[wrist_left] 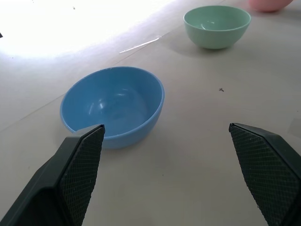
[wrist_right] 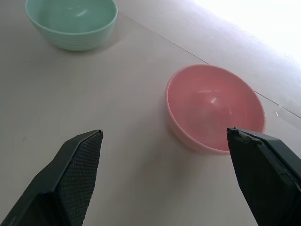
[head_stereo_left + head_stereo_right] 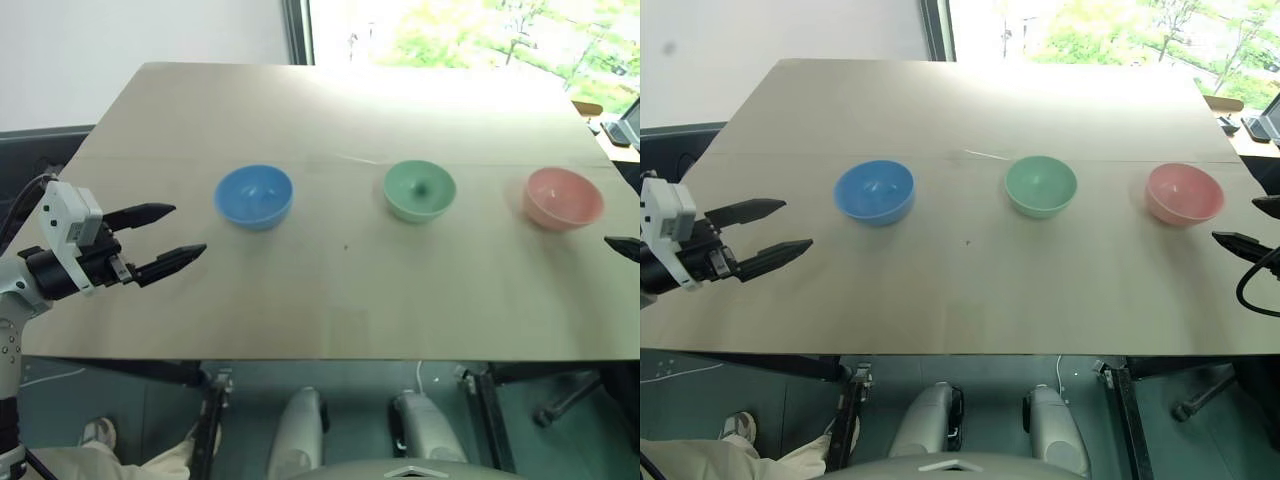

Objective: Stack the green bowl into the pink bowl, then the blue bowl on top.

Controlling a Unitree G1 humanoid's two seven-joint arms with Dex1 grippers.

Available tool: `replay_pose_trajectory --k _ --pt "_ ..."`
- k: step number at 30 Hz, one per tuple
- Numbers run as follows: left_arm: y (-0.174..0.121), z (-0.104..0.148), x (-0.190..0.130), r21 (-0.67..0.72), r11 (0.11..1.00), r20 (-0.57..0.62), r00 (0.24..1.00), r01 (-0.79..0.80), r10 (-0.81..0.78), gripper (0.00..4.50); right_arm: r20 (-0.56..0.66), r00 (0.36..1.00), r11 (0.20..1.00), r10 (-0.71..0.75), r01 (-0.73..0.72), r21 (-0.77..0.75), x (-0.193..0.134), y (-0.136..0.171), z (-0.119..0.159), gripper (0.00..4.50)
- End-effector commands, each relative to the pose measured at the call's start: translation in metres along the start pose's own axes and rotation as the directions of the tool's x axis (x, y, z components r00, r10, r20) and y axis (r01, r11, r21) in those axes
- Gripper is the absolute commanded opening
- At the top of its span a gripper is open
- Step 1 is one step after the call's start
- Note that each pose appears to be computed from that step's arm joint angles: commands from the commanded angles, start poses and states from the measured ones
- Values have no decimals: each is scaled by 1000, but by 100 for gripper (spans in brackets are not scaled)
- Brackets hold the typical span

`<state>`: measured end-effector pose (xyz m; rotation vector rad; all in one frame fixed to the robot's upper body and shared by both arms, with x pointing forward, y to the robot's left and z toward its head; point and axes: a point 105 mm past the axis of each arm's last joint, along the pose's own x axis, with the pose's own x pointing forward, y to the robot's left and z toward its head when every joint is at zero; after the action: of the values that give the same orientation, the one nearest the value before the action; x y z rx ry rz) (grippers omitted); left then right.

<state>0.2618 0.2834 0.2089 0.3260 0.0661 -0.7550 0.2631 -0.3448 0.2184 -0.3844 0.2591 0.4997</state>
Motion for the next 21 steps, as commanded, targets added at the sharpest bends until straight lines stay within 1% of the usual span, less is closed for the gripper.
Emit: replay_pose_trajectory --k 1,6,9,15,21 --pt "-2 20 1 54 998 44 999 11 -14 450 31 999 999 -18 19 -38 -3 -4 12 444" --pt "-8 31 10 44 998 94 994 48 -52 450 33 997 993 -71 74 -91 9 -10 12 444" --pt "-15 34 16 35 996 116 990 77 -81 450 48 996 990 -71 76 -116 21 -10 14 444" --pt "-36 49 36 58 987 171 972 151 -159 450 49 997 992 -59 64 -105 66 -8 17 444" --pt "-57 53 48 76 973 183 956 217 -228 450 -6 996 989 -92 90 -119 108 -11 6 444"
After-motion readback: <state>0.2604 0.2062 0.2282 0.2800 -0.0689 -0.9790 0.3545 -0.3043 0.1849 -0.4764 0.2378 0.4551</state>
